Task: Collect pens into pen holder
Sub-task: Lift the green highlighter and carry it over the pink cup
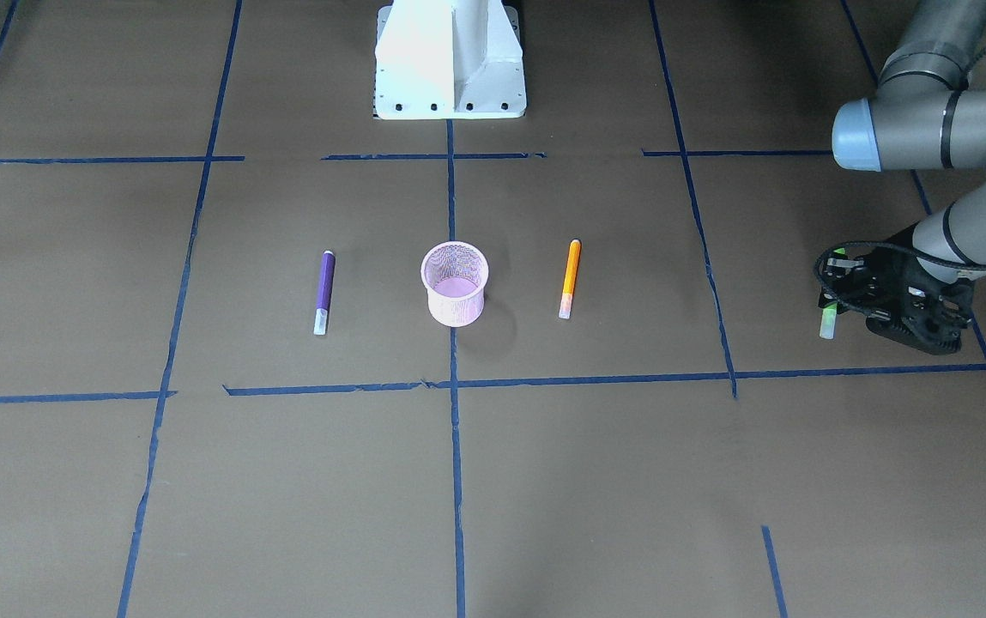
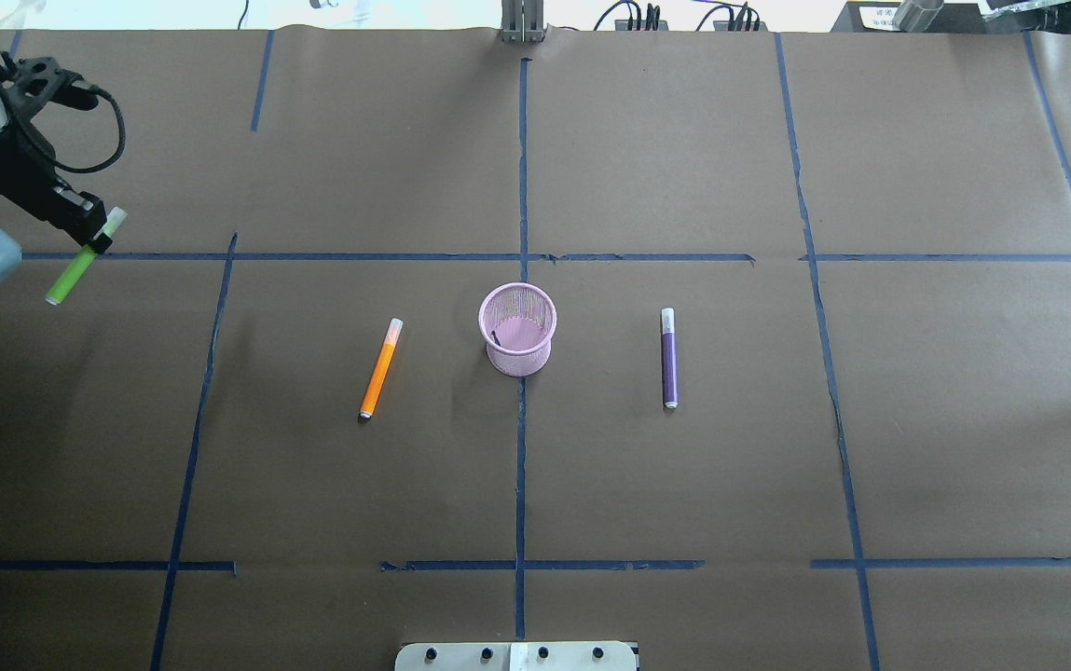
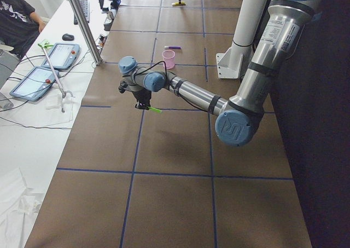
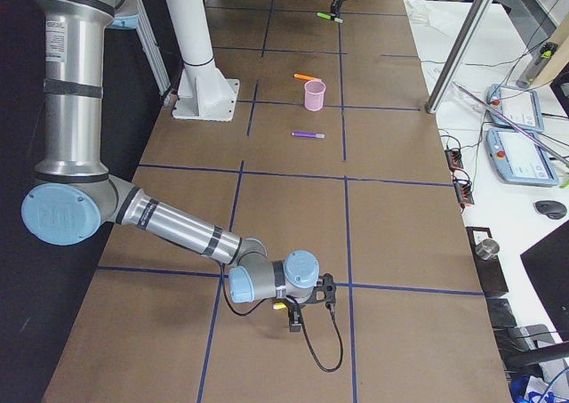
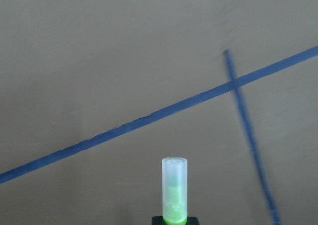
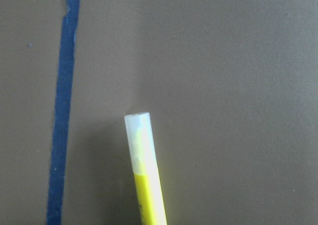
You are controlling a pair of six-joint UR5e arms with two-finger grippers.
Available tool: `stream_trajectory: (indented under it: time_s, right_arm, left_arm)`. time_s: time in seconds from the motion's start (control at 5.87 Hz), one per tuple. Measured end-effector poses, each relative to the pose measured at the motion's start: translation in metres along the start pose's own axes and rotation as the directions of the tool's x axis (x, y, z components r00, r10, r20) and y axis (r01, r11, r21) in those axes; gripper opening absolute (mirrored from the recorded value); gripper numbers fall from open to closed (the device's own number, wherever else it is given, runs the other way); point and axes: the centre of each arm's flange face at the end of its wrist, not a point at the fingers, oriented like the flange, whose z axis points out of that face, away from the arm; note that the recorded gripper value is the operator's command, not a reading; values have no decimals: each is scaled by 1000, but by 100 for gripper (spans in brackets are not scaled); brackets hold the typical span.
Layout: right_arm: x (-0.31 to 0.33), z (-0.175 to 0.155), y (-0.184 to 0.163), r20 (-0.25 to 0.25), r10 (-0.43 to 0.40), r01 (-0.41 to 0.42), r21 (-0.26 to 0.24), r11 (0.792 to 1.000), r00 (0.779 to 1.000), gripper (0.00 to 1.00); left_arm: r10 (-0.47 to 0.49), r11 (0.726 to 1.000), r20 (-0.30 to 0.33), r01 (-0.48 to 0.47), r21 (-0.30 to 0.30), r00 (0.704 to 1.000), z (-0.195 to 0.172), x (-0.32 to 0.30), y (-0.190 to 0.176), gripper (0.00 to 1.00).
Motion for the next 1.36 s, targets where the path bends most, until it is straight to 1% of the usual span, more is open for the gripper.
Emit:
stream_trajectory:
  time_s: [0.34, 0.51, 0.85, 1.02, 1.19, 1.36]
  right_arm:
    - [-5, 2, -2, 8, -4, 5, -4, 1000, 1000, 100]
    - [-7, 3, -2, 20, -6, 6, -7, 1000, 1000, 100]
    - [-9, 3, -1, 34, -6, 7, -10, 1000, 999, 100]
    - [-9, 3, -1, 36, -7, 7, -10, 1000, 999, 100]
    - [-9, 3, -1, 37, -7, 7, -10, 1000, 999, 100]
    - [-10, 2, -1, 41, -6, 7, -10, 1000, 999, 100]
  left_arm:
    - [-6, 1000, -4, 6, 11, 1000, -40, 59, -35, 2]
    - [-24, 1000, -15, 25, 13, 1000, -50, 98, -50, 2]
    - [-63, 998, -55, 63, -8, 997, -38, 208, -69, 2]
    - [-74, 997, -87, 75, 1, 993, -36, 255, -73, 2]
    - [-70, 997, -134, 75, 31, 989, -32, 289, -76, 2]
    - [-46, 996, -184, 59, 68, 982, -25, 311, -76, 2]
